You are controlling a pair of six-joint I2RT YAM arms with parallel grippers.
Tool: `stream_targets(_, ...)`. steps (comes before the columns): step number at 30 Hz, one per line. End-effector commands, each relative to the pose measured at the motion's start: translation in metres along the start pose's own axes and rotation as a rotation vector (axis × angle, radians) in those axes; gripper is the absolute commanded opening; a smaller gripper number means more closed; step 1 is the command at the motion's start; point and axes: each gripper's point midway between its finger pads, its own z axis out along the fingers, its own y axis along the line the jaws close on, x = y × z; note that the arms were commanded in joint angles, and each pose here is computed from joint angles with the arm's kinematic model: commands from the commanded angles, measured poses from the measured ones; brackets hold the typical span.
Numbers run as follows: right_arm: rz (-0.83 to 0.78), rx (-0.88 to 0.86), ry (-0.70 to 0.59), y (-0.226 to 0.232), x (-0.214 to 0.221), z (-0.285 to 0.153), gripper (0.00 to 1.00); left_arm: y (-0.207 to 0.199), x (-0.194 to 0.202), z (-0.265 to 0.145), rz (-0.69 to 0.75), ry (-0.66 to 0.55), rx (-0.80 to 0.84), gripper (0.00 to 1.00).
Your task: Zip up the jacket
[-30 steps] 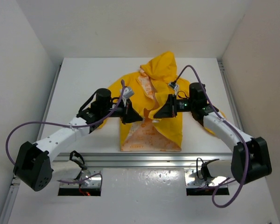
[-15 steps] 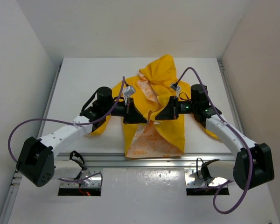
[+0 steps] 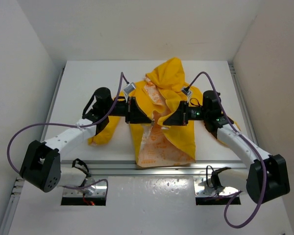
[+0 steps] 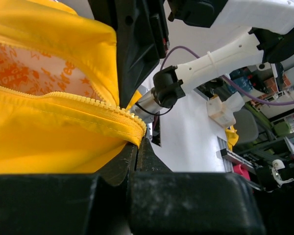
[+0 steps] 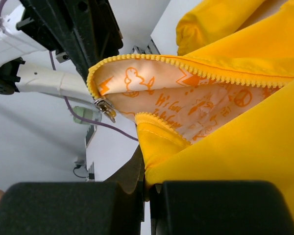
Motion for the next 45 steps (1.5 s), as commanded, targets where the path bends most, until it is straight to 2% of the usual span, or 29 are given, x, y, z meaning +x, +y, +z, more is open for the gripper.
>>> stream_targets(1, -0.114, -0.037, -0.069, 0.021, -0.021, -0.004, 0.0, -0.01, -0.005, -0.004, 0.031, -0.004, 0.045, 0.0)
stream_targets(7, -0.133, 0.0, -0.057, 0.019, -0.023, 0.002, 0.0, -0.009, -0.002, -0.003, 0.053, 0.011, 0.033, 0.0)
stream_targets(22, -0.159, -0.051, -0.069, 0.038, -0.034, 0.008, 0.0, -0.006, 0.004, -0.001, 0.04, 0.054, 0.066, 0.0)
stream_targets(34, -0.154, -0.08, -0.007, 0.042, -0.013, 0.017, 0.0, -0.008, 0.001, -0.001, 0.048, 0.051, 0.068, 0.0)
stream_targets(45, -0.155, -0.078, -0.013, 0.043, -0.013, 0.016, 0.0, -0.001, 0.0, -0.007, 0.021, 0.036, 0.058, 0.0)
